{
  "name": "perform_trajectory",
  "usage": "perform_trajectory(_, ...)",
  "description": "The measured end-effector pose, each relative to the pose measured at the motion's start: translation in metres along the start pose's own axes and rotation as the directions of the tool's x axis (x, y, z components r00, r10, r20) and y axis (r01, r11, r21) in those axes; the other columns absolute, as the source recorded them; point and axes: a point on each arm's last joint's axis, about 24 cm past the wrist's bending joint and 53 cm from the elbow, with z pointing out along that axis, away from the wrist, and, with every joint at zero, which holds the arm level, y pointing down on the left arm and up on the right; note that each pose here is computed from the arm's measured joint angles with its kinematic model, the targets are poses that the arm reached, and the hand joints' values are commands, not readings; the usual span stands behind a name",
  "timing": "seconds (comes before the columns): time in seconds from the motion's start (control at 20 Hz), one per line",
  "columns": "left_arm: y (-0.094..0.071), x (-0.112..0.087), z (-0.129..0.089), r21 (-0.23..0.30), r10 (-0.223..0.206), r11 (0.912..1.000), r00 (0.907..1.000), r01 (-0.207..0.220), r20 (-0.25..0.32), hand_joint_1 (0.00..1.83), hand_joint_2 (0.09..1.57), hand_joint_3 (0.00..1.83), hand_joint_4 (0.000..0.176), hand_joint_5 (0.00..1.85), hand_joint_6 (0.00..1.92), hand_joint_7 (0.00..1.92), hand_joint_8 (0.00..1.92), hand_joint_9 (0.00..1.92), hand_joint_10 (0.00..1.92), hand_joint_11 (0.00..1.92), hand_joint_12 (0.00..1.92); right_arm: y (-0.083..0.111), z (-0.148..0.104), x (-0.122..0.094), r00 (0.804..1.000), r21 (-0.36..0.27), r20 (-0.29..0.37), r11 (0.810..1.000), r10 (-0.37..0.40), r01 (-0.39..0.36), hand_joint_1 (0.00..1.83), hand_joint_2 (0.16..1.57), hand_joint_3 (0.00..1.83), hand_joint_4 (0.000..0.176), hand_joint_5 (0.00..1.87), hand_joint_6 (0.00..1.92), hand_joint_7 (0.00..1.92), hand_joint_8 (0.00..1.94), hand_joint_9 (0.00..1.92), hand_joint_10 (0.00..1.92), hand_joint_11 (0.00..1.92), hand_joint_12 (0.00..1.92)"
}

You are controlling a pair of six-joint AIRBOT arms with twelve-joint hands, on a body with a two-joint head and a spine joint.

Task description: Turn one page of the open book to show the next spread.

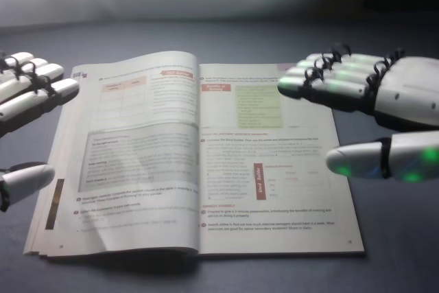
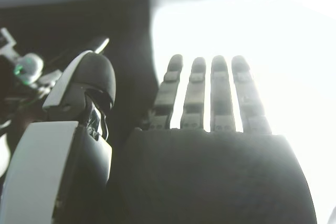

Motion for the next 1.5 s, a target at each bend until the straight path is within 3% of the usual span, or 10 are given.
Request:
perform_trajectory(0.1,0.002,-0.002,0.004,0.007,-0.008,0.9999,0.9999,0.008,0.012,0.04,1.45,0.0,0.026,0.04,0.0,0.0,0.0,0.0,0.0,0.0,0.0,-0.006,-0.008,0.001,1.0,0.028,0.005,1.0,0.004,-0.004,0.0,1.3,0.02,0.0,0.0,0.0,0.0,0.0,0.0,0.0,0.0,0.0)
perform_trajectory(0.3,-0.002,0.005,0.009,0.023,-0.039,0.999,0.9991,0.038,0.015,0.0,1.42,0.0,0.0,0.02,0.0,0.0,0.0,0.0,0.0,0.0,0.0,-0.015,-0.029,-0.009,0.998,0.071,0.064,0.997,0.024,-0.029,0.0,1.31,0.02,0.0,0.0,0.0,0.0,0.0,0.0,0.0,0.0,0.0)
perform_trajectory(0.5,-0.005,0.002,0.014,0.046,-0.041,0.9982,0.9987,0.04,0.031,0.05,1.45,0.0,0.0,0.0,0.0,0.0,0.0,0.0,0.0,0.0,0.0,-0.02,-0.038,-0.013,0.993,0.081,0.112,0.995,0.048,-0.057,0.0,1.31,0.02,0.0,0.0,0.0,0.0,0.0,0.0,0.0,0.0,0.0)
perform_trajectory(0.7,-0.011,0.002,0.023,0.077,-0.067,0.9951,0.9965,0.063,0.05,0.01,1.45,0.0,0.048,0.0,0.0,0.0,0.0,0.0,0.0,0.01,0.0,-0.009,-0.042,-0.024,0.986,0.038,0.159,0.998,0.048,-0.054,0.0,1.32,0.02,0.0,0.0,0.0,0.0,0.0,0.0,0.0,0.0,0.0)
perform_trajectory(0.85,-0.016,0.002,0.03,0.101,-0.071,0.9927,0.9962,0.066,0.05,0.01,1.45,0.0,0.051,0.0,0.0,0.0,0.0,0.0,0.0,0.01,0.0,-0.007,-0.044,-0.03,0.982,0.025,0.182,0.998,0.05,-0.055,0.0,1.32,0.02,0.0,0.0,0.0,0.0,0.0,0.0,0.0,0.0,0.0)
perform_trajectory(0.9,-0.017,0.002,0.031,0.105,-0.077,0.9919,0.9956,0.071,0.054,0.04,1.44,0.0,0.016,0.0,0.0,0.0,0.0,0.0,0.0,0.0,0.0,-0.006,-0.046,-0.031,0.98,0.019,0.193,0.998,0.053,-0.057,0.0,1.34,0.03,0.0,0.0,0.0,0.0,0.0,0.0,0.0,0.0,0.0)
perform_trajectory(1.05,-0.014,0.006,0.034,0.107,-0.115,0.9886,0.9902,0.106,0.079,0.25,1.41,0.0,0.002,0.0,0.0,0.0,0.0,0.0,0.0,0.0,0.0,-0.004,-0.052,-0.038,0.97,0.0,0.234,0.998,0.068,-0.07,0.0,1.38,0.04,0.0,0.0,0.0,0.0,0.0,0.0,0.0,0.0,0.0)
perform_trajectory(1.35,-0.014,0.002,0.037,0.13,-0.162,0.9809,0.9774,0.145,0.135,0.0,1.34,0.0,0.103,0.0,0.0,0.0,0.0,0.0,0.0,0.0,0.0,0.005,-0.073,-0.07,0.916,-0.071,0.389,0.994,0.1,-0.078,0.23,1.44,0.02,0.0,0.0,0.0,0.0,0.0,0.0,0.0,0.0,0.0)
perform_trajectory(1.45,-0.016,-0.001,0.036,0.139,-0.171,0.9787,0.9744,0.151,0.146,0.13,1.36,0.0,0.065,0.0,0.0,0.0,0.0,0.0,0.0,0.0,0.0,0.013,-0.08,-0.078,0.897,-0.108,0.429,0.992,0.107,-0.067,0.18,1.42,0.01,0.024,0.0,0.0,0.0,0.0,0.0,0.0,0.0,0.0)
perform_trajectory(1.5,-0.016,-0.007,0.034,0.147,-0.178,0.9772,0.9692,0.153,0.171,0.27,1.32,0.0,0.115,0.0,0.0,0.0,0.0,0.0,0.0,0.0,0.0,0.016,-0.084,-0.083,0.886,-0.125,0.449,0.99,0.113,-0.063,0.16,1.43,0.01,0.016,0.0,0.0,0.0,0.0,0.0,0.0,0.0,0.0)
